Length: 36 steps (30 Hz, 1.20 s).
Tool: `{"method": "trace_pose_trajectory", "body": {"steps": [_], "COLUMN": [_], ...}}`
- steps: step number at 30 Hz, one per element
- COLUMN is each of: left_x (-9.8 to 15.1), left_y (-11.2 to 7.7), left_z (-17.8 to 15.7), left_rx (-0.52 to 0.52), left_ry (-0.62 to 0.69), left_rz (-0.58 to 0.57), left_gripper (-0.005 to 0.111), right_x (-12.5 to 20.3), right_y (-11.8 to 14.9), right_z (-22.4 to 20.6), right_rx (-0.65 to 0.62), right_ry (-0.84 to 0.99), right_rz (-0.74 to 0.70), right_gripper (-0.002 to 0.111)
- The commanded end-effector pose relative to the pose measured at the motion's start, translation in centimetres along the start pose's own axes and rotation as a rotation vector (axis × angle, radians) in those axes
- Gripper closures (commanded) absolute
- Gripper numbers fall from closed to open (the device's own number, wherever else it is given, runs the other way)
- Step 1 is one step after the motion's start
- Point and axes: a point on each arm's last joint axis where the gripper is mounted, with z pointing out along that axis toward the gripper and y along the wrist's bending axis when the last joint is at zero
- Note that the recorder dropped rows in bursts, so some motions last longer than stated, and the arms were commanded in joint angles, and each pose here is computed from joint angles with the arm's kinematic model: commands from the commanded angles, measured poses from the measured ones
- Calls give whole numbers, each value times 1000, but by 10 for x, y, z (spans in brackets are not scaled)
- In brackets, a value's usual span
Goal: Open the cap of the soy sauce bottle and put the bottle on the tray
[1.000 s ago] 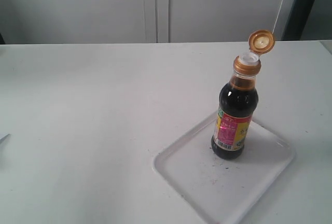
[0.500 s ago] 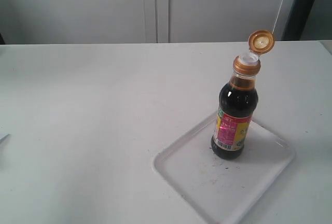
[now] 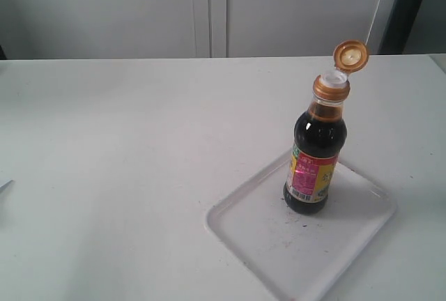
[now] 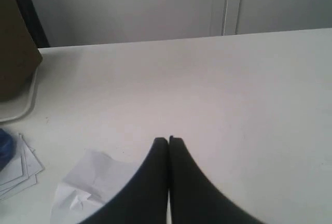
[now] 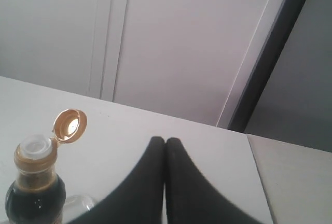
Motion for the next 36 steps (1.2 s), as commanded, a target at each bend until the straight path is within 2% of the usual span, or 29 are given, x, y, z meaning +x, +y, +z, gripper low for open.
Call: {"method": "trace_pose_trajectory", "body": {"steps": [1,4,7,26,29,32,36], "left_x": [6,7,9,10,13,16,22], "left_y": [1,2,2,2,0,-5,-8], "left_z": [-8,-10,-10,-9,-7,-3,1], "left_rx": [-5,-7,-10,-10,5,63,83], "left_ry": [-7,-7,11,9,8,-21,-32], "left_rz": [-24,-25,-21,-14,55,142,168], "left_gripper": [106,106,106,106,106,106,106], "right_x": [17,24,29,29,29,29,29], "right_y": [2,3,5,5,5,5,5], "right_z": [3,6,7,7,7,7,7], "right_rx": [7,3,-10,-12,-12,-12,-12], "right_ry": [5,30,55,60,60,60,60], "right_rz": [13,20,91,91,91,91,91], "right_gripper": [108,108,108,108,108,108,108]}}
